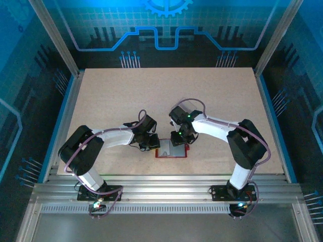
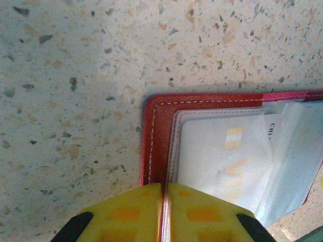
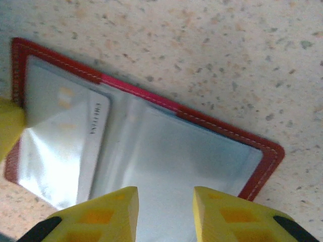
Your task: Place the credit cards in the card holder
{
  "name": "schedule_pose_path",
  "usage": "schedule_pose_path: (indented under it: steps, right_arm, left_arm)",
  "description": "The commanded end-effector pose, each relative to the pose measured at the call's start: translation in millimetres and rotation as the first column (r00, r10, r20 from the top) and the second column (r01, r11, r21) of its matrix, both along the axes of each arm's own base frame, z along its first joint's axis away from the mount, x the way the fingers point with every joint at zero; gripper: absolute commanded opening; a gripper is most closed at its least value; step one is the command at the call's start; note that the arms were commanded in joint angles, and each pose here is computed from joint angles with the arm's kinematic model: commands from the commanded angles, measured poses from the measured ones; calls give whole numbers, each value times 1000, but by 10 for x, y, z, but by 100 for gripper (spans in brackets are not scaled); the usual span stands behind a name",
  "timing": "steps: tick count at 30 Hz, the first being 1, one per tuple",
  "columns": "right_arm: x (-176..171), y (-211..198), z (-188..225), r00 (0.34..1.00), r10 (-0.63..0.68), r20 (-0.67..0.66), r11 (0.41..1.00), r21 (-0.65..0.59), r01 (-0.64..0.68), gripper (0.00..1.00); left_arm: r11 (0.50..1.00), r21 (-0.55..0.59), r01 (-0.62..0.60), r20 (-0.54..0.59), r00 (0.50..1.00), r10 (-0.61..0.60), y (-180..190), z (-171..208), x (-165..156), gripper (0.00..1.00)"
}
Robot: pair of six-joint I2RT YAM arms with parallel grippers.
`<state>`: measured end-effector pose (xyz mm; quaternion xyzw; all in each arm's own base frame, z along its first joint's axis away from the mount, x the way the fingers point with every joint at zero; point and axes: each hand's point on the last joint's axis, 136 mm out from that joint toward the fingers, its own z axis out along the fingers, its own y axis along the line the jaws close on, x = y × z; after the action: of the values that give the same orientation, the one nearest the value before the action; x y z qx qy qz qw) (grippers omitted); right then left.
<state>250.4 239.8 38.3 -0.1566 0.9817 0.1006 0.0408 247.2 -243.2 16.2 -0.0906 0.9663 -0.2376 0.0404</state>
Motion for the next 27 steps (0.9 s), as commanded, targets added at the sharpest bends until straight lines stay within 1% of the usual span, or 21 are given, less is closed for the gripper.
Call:
schedule_pose_path:
  steps: [1,8,10,13,17,21,23,27]
  right_arm:
    - [39,-92,-56,1000,17,12,996,-84,-16,36]
    - [7,-135,-232,999,43,17,981,-188,-39,37]
    - [-37,-116,-277,999,48,11,980,-195,-45,37]
    - [-90,-92,-321,999,50,8,978,-203,-47,33]
    - [-92,-59,-282,999,42,18,982,-183,-38,24]
    - [-22,-30,-173,998,54,42,982,-185,-45,9]
    - [18,-10,-107,997,59,53,982,-184,-48,3]
    - [97,52,64,994,72,85,982,-182,-56,0]
  left_arm:
    - [999,34,-5,-49,999,7,67,-78,-151,14]
    - [999,32,-3,-45,999,4,59,-61,-151,15]
    - [999,34,-3,-47,999,5,62,-64,-156,14]
    - [999,35,-1,-49,999,2,56,-71,-162,15]
    - [999,40,5,-47,999,-3,38,-75,-177,14]
    - [999,48,14,-42,999,-11,20,-63,-202,14]
    - [998,55,12,-40,999,-10,23,-59,-215,14]
    - [998,60,9,-34,999,-7,1,-46,-236,14]
